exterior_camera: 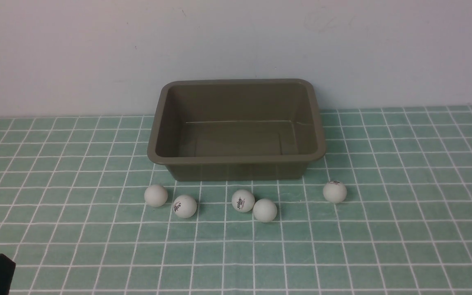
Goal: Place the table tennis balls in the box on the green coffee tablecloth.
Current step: 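Reach for and grasp a ping pong ball on the table beside the basket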
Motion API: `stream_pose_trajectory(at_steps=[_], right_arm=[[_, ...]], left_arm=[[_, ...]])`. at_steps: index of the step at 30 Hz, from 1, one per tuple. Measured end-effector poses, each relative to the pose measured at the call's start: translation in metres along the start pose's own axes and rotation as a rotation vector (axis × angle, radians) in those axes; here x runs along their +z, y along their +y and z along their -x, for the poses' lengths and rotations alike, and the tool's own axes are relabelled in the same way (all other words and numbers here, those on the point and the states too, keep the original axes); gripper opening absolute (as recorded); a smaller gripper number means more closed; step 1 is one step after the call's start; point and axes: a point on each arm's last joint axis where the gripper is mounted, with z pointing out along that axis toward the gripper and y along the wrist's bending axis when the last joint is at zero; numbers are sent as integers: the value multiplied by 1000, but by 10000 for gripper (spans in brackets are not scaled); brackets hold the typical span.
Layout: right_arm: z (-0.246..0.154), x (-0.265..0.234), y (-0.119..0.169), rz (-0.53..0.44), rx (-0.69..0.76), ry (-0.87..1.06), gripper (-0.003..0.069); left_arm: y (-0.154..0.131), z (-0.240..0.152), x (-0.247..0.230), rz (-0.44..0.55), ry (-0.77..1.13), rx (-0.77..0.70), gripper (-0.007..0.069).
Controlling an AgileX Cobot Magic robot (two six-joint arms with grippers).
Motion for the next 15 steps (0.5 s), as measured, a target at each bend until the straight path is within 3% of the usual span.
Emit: stream_pose_trajectory(at_steps=[3, 5, 11, 15], right_arm=[[-1, 0, 0, 4, 0, 11, 461], [-2, 0, 1, 6, -1, 20, 461], [-12, 5, -1, 8, 8, 58, 461], [-20, 8, 0, 23, 20, 108, 461]], left_arm=[[-7, -1, -2, -35, 64, -65, 395], [-18, 7, -6, -79, 97, -31, 395], [-62, 47, -22, -211, 157, 219, 395], [-79, 67, -14, -211, 266, 404, 395]])
